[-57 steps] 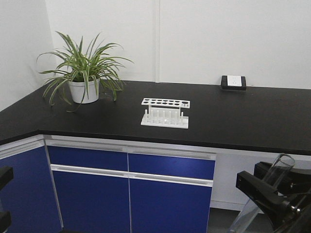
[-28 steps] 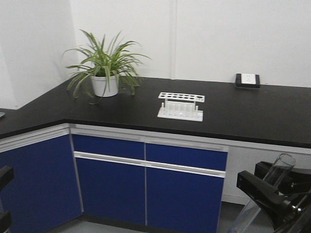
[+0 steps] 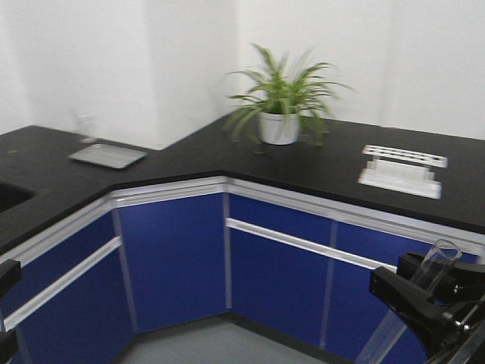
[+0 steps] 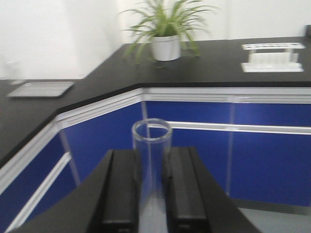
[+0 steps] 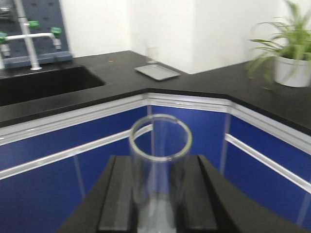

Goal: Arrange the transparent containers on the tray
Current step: 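Drive the base back and turn toward the yellow tray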

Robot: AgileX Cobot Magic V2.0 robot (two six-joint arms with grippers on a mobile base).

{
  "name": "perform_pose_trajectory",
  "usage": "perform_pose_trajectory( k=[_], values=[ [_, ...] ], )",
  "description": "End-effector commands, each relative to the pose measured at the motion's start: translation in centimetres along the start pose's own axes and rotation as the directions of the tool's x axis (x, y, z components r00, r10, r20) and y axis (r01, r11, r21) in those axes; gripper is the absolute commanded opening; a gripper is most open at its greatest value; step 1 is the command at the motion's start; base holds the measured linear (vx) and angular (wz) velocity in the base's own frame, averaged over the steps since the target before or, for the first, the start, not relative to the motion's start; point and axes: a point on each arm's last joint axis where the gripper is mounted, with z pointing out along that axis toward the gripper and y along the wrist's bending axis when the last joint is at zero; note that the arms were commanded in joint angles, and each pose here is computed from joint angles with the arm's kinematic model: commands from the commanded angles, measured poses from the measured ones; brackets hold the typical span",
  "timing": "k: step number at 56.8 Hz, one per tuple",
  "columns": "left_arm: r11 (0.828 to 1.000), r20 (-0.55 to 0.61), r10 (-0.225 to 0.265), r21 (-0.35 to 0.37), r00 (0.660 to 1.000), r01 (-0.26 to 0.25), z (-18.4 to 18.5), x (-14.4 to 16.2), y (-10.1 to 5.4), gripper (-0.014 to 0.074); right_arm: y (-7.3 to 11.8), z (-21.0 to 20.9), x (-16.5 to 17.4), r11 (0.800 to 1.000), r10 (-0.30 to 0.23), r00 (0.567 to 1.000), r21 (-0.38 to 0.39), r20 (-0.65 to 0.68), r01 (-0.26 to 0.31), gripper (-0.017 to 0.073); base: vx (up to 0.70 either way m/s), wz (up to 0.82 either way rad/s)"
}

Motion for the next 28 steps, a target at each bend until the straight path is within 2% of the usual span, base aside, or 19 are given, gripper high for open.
perform_pose_trajectory(
  k=[1,28],
  values=[
    [0.999,0.116,-0.012,0.032,0.993,0.008,-0.32,-1.81,-0.34,0.0062,0.02,-0.43,-1.88,1.000,-0.013,0.993,-0.006,0.120,0.014,-0.0011,-0.08,0.70],
    [0.999,0.116,-0.012,0.032,0.993,0.008,-0.32,-1.81,-0.34,0.0062,0.02,-0.43,-1.88,1.000,-0.013,0.993,-0.006,0.120,0.014,-0.0011,-0.05,0.69]
  ],
)
